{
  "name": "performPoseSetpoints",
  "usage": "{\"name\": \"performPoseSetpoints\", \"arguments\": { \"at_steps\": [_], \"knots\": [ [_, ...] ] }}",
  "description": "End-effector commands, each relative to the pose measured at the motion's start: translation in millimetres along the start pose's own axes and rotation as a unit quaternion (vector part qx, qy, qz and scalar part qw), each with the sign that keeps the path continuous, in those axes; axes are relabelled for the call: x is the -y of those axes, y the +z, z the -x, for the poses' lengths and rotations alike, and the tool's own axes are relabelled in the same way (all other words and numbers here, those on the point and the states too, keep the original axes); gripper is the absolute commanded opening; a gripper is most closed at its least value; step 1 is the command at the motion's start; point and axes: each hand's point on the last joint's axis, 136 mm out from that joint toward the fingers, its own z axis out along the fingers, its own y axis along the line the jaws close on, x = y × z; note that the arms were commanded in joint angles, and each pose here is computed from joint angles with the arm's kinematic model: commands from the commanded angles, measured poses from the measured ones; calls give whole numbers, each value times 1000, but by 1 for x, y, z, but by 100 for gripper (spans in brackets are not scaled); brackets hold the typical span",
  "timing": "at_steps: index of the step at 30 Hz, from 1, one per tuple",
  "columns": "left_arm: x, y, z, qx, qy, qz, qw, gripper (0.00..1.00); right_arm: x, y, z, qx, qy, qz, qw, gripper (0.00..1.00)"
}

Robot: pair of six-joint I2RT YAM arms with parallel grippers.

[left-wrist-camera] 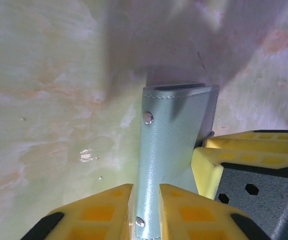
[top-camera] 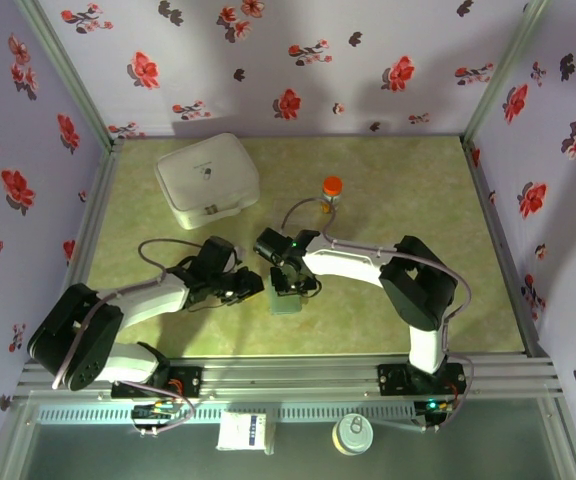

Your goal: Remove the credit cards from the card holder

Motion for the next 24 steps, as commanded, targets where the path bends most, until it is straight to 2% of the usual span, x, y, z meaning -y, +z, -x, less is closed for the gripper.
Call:
{"name": "performPoseSetpoints", "arguments": {
  "at_steps": [1, 13, 19, 24],
  "knots": [
    [18, 6, 1, -6, 2, -23, 1000, 19, 6, 15, -10, -16, 9, -12, 1000, 22],
    [37, 34, -10, -31, 4, -36, 999, 13, 7, 9, -6, 1, 23, 27, 999, 3],
    [8, 47, -20, -49, -21, 9, 999, 11, 8, 3, -4, 11, 30, 46, 998, 0],
    [-28, 52, -30, -60, -44, 56, 996, 10, 27, -9, -1, 30, 25, 4, 999, 0]
  ]
}}
